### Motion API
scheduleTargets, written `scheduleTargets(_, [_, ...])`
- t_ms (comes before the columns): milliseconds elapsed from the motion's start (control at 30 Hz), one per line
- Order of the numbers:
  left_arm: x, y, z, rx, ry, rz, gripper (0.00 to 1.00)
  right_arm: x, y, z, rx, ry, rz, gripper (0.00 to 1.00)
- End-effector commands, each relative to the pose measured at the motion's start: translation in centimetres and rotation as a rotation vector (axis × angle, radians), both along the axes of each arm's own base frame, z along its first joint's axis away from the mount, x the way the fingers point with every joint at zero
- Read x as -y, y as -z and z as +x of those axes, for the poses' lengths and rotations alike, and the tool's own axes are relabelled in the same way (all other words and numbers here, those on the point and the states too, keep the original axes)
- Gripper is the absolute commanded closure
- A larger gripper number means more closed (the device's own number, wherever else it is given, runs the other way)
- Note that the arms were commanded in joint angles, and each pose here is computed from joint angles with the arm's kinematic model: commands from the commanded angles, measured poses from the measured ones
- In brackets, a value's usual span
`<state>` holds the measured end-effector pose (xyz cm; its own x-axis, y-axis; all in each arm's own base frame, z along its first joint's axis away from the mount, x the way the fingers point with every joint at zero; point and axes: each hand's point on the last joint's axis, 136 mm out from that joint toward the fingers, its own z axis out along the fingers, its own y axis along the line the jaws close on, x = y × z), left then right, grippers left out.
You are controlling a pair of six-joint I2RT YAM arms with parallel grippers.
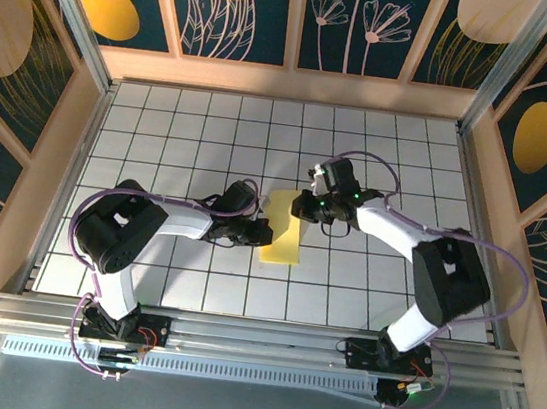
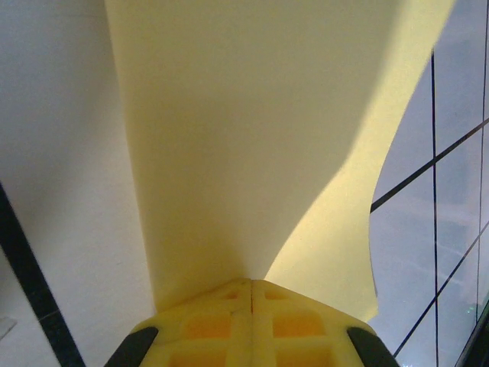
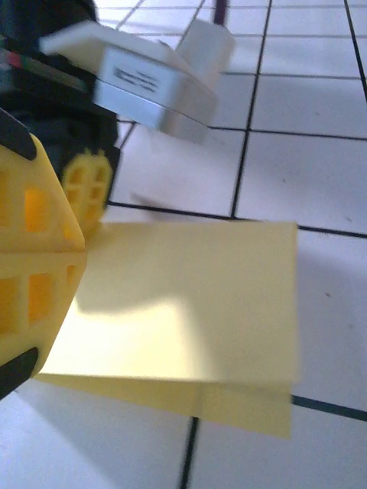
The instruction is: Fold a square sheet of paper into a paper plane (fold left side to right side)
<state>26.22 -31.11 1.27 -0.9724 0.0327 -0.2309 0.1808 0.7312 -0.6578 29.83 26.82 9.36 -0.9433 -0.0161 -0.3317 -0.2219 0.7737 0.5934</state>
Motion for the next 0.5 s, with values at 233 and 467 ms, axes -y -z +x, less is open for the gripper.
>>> scheduleTargets(233, [-1.5, 2.0, -1.8, -0.076, -0.002, 0.078, 1.0, -0.5, 6.3, -7.1, -0.219, -0.036, -0.054, 1.0])
scheduleTargets(467, [-0.2, -0.5, -0.3, -0.034, -0.008, 0.011, 1.0, 1.4, 9.3, -8.8, -0.275, -0.029, -0.15, 1.0])
